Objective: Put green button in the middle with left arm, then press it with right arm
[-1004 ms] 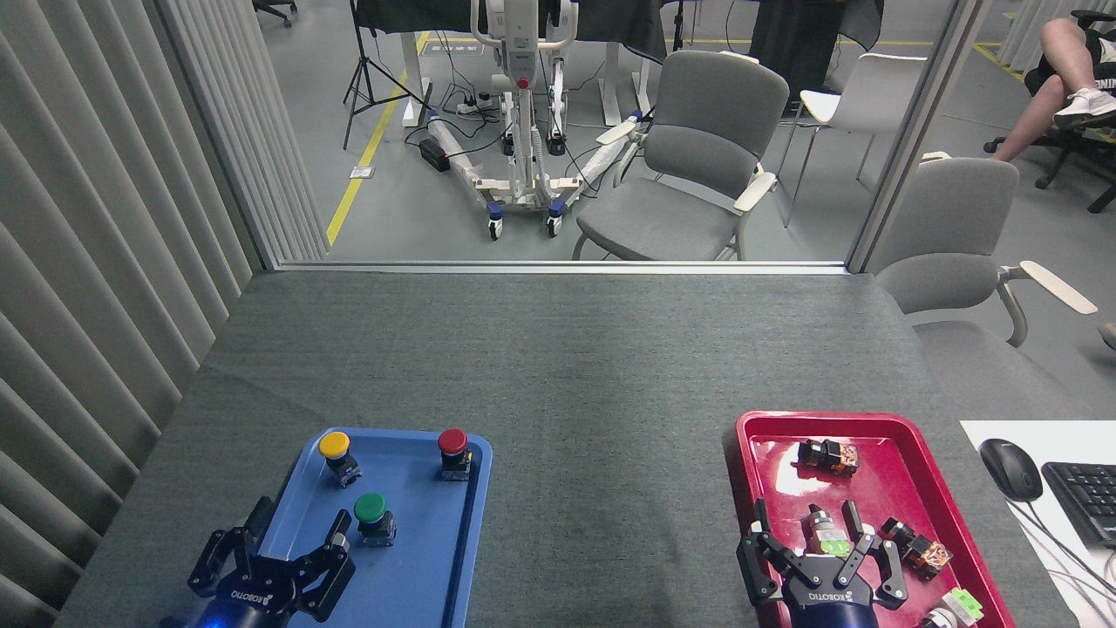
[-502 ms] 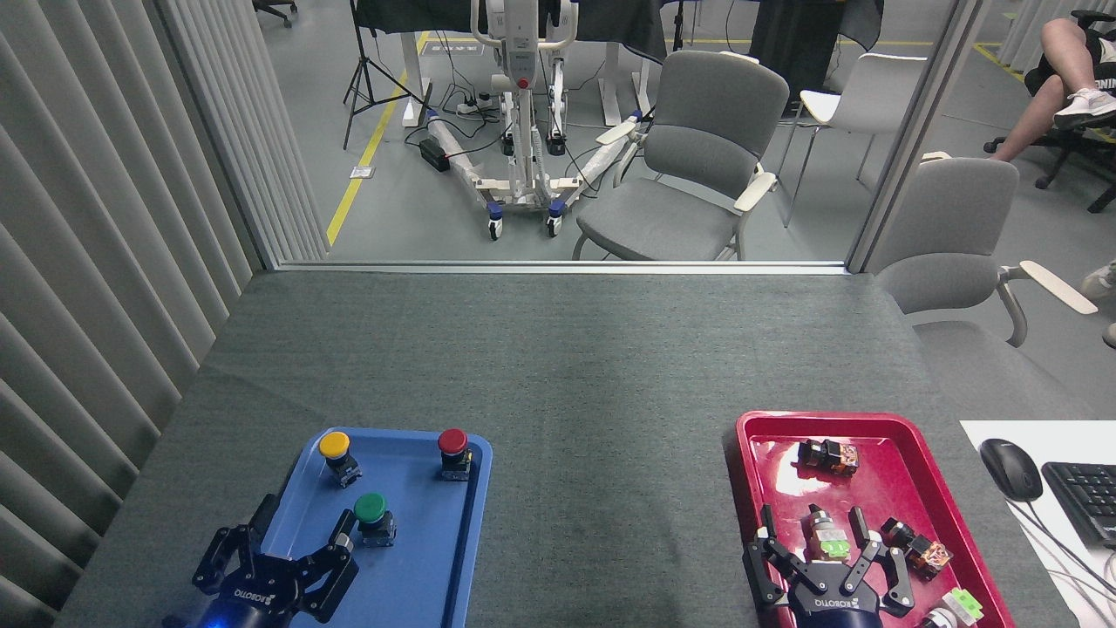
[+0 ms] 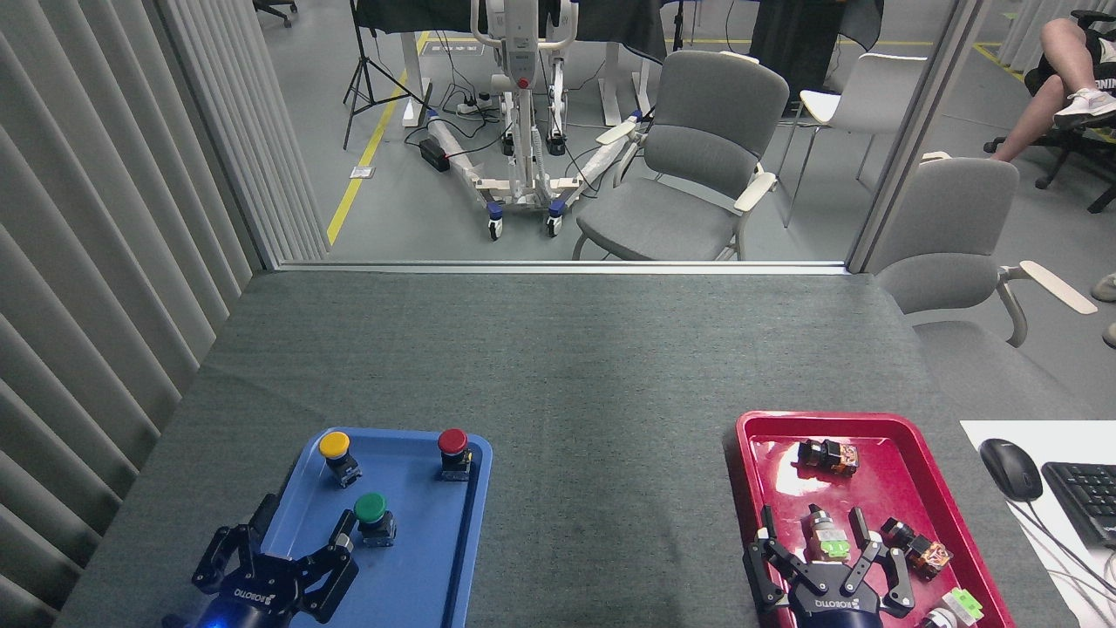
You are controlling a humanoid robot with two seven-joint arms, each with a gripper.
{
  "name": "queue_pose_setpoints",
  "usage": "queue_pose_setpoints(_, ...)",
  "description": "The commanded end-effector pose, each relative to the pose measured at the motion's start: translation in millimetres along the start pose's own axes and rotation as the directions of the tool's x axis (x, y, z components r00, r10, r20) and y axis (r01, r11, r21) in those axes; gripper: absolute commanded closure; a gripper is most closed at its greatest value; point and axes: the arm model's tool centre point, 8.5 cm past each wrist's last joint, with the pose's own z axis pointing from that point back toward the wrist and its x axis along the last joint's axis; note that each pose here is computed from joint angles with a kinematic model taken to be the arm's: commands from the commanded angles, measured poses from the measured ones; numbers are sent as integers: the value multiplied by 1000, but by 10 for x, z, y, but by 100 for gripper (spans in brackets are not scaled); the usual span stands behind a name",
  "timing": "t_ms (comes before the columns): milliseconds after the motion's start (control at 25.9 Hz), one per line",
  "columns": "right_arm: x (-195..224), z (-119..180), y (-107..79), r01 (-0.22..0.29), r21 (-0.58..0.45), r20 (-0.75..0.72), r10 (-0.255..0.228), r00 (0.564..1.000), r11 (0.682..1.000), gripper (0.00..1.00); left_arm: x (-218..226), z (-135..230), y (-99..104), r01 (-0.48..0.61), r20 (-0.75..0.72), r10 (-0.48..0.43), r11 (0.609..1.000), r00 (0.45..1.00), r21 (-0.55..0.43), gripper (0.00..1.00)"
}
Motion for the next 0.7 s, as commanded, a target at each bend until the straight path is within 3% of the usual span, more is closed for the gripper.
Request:
queue_pose_setpoints(0, -6, -1, -3, -1, 2, 1, 1, 1000, 1000, 0, 0, 5, -9, 1, 2, -1, 1000, 1000, -8, 1)
queue_pose_setpoints(502, 15, -6, -2, 2, 2, 11, -2, 1000, 1000, 0, -70, 49, -18, 21, -5, -21, 1000, 1000, -15, 1)
queue_pose_setpoints(657, 27, -6, -7, 4, 0, 14, -4, 1000, 1000, 0, -13, 65, -267, 19, -24, -21, 996, 999, -87, 1)
